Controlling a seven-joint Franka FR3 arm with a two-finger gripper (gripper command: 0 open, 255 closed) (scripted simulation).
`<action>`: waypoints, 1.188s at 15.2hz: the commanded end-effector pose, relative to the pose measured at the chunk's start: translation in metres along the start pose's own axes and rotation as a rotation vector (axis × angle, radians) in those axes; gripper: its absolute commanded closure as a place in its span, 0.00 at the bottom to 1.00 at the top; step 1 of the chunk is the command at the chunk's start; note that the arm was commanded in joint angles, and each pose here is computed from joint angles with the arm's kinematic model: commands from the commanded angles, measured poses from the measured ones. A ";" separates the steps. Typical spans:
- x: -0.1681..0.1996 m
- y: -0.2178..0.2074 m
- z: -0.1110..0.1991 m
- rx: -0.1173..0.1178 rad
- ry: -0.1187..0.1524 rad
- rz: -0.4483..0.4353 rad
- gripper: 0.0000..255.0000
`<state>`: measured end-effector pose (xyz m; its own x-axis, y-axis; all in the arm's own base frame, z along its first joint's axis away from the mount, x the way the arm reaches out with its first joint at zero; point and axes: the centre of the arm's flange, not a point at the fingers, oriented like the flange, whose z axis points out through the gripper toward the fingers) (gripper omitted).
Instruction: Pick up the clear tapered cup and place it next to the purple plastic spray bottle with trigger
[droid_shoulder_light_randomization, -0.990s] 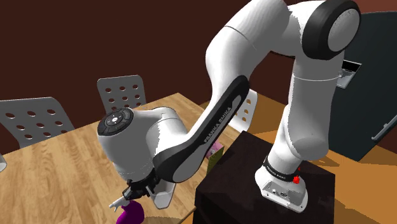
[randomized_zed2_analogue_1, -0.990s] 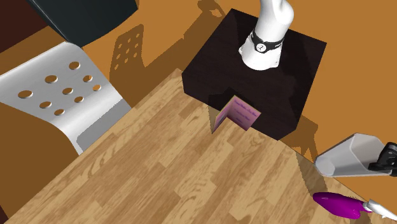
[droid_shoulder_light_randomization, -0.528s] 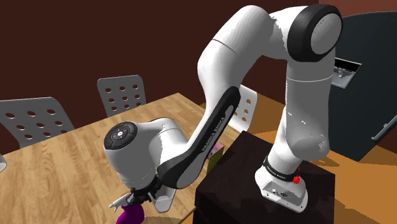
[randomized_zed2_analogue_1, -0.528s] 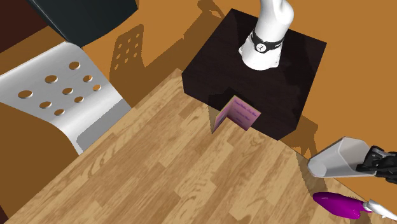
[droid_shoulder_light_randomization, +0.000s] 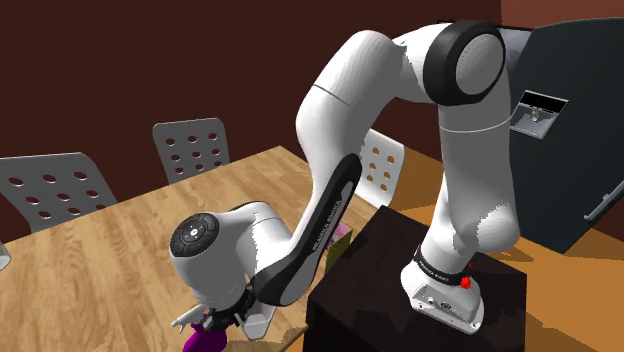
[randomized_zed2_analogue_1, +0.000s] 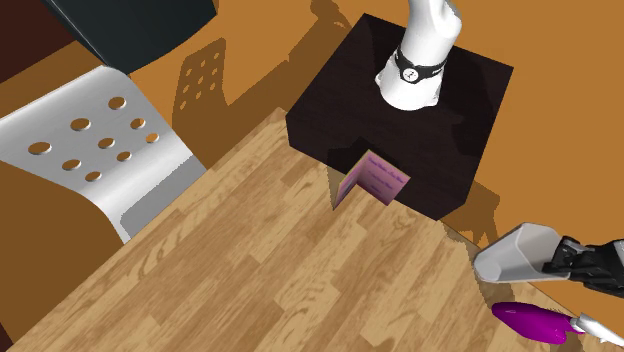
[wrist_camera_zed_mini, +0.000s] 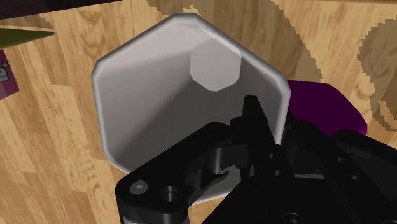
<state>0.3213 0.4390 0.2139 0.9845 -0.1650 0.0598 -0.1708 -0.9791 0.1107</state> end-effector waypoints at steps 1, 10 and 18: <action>-0.001 -0.001 0.011 0.000 0.000 0.000 1.00; -0.004 -0.006 0.056 0.000 0.000 0.000 1.00; -0.004 -0.006 0.056 0.000 0.000 0.000 0.00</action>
<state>0.3207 0.4386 0.1574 0.9845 -0.1649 0.0600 -0.1707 -0.9791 0.1104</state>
